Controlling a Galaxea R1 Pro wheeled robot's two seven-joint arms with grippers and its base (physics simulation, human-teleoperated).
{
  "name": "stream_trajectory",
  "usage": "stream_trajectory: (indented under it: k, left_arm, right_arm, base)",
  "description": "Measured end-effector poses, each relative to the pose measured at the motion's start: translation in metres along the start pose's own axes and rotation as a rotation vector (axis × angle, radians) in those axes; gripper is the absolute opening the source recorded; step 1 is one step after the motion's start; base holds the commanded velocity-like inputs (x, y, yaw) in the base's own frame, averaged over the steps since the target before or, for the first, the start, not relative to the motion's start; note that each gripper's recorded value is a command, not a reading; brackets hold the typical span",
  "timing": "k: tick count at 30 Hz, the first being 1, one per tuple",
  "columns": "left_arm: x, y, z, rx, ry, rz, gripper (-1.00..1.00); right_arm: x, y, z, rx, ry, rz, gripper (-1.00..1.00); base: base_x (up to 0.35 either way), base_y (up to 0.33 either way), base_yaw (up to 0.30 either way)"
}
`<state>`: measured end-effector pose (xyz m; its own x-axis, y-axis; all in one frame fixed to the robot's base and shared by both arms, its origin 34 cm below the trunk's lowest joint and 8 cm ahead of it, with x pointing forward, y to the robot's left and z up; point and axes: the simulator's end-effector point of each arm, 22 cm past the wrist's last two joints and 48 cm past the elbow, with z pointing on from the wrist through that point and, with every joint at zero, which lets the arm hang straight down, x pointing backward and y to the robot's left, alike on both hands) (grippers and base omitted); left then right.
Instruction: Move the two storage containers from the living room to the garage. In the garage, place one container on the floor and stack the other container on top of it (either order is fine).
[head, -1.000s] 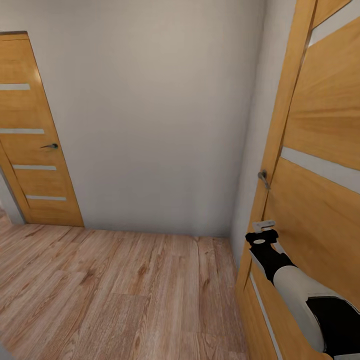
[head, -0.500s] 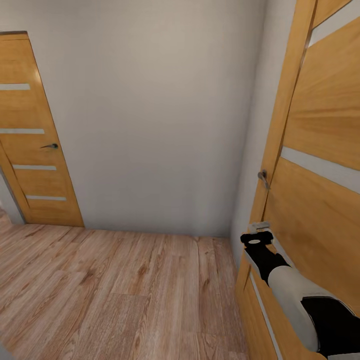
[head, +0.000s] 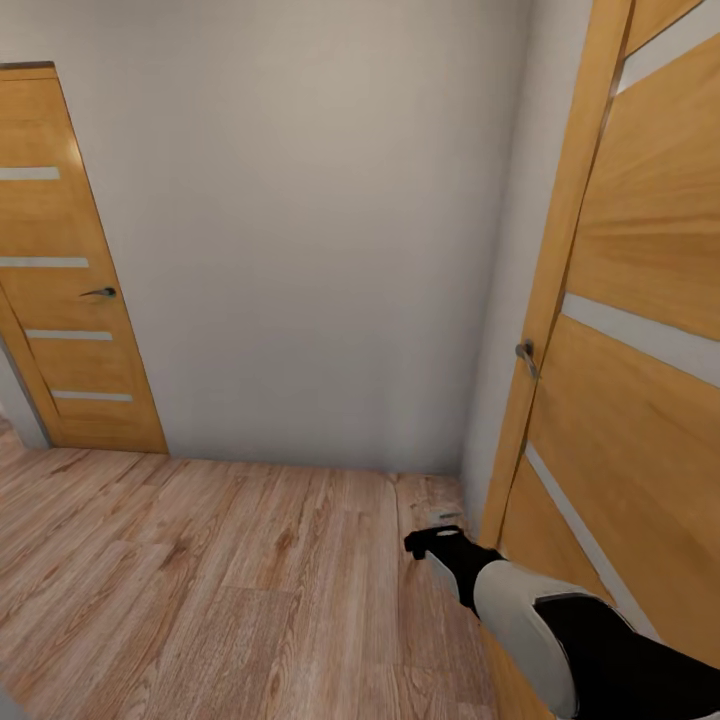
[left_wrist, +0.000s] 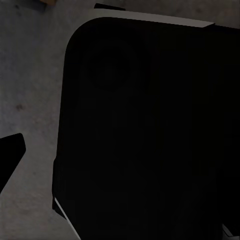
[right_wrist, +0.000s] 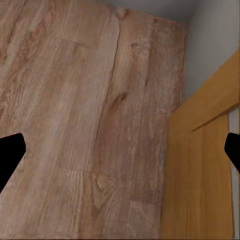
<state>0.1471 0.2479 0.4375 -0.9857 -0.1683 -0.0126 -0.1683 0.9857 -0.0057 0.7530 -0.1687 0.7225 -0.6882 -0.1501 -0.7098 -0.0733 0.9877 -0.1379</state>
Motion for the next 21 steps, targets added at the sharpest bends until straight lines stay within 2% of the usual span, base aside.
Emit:
stream_trajectory:
  k: [2, 3, 5, 6, 7, 8, 9, 10, 11, 12, 14, 15, 21]
  left_arm:
    - [0.0, 0.0, 0.0, 0.0, 0.0, 0.0, 1.0]
    - [0.0, 0.0, 0.0, 0.0, 0.0, 0.0, 1.0]
    - [0.0, 0.0, 0.0, 0.0, 0.0, 0.0, 1.0]
    - [0.0, 0.0, 0.0, 0.0, 0.0, 0.0, 1.0]
    - [0.0, 0.0, 0.0, 0.0, 0.0, 0.0, 1.0]
    - [0.0, 0.0, 0.0, 0.0, 0.0, 0.0, 1.0]
    - [0.0, 0.0, 0.0, 0.0, 0.0, 0.0, 1.0]
    - [0.0, 0.0, 0.0, 0.0, 0.0, 0.0, 1.0]
    - [0.0, 0.0, 0.0, 0.0, 0.0, 0.0, 1.0]
    - [0.0, 0.0, 0.0, 0.0, 0.0, 0.0, 1.0]
    - [0.0, 0.0, 0.0, 0.0, 0.0, 0.0, 1.0]
    - [0.0, 0.0, 0.0, 0.0, 0.0, 0.0, 1.0]
    - [0.0, 0.0, 0.0, 0.0, 0.0, 0.0, 1.0]
  right_arm:
    - [0.015, 0.015, 0.001, -0.06, 0.019, 0.006, 1.0]
    - [0.039, 0.025, 0.001, -0.099, 0.05, 0.009, 1.0]
    - [0.099, 0.04, -0.002, -0.146, 0.127, 0.011, 1.0]
    - [0.145, 0.041, -0.005, -0.16, 0.186, 0.011, 1.0]
    - [0.219, 0.044, -0.017, -0.171, 0.281, 0.013, 1.0]
    - [0.313, 0.035, -0.04, -0.172, 0.404, 0.012, 1.0]
    - [0.392, 0.037, -0.073, -0.178, 0.514, 0.013, 1.0]
    - [0.407, 0.033, -0.079, -0.174, 0.533, 0.011, 1.0]
    - [0.441, 0.01, -0.092, -0.158, 0.573, -0.04, 1.0]
    - [0.488, 0.011, -0.12, -0.165, 0.638, -0.05, 1.0]
    - [0.527, 0.005, -0.145, -0.181, 0.643, -0.114, 1.0]
    - [0.54, 0.0, -0.154, -0.18, 0.638, -0.125, 1.0]
    - [0.558, -0.021, -0.166, -0.166, 0.583, -0.134, 1.0]
  base:
    - [0.0, 0.0, 0.0]
    - [0.0, 0.0, 0.0]
    - [0.0, 0.0, 0.0]
    - [0.0, 0.0, 0.0]
    - [0.0, 0.0, 0.0]
    - [0.0, 0.0, 0.0]
    - [0.0, 0.0, 0.0]
    - [0.0, 0.0, 0.0]
    - [0.0, 0.0, 0.0]
    - [0.0, 0.0, 0.0]
    - [0.0, 0.0, 0.0]
    - [0.0, 0.0, 0.0]
    - [0.0, 0.0, 0.0]
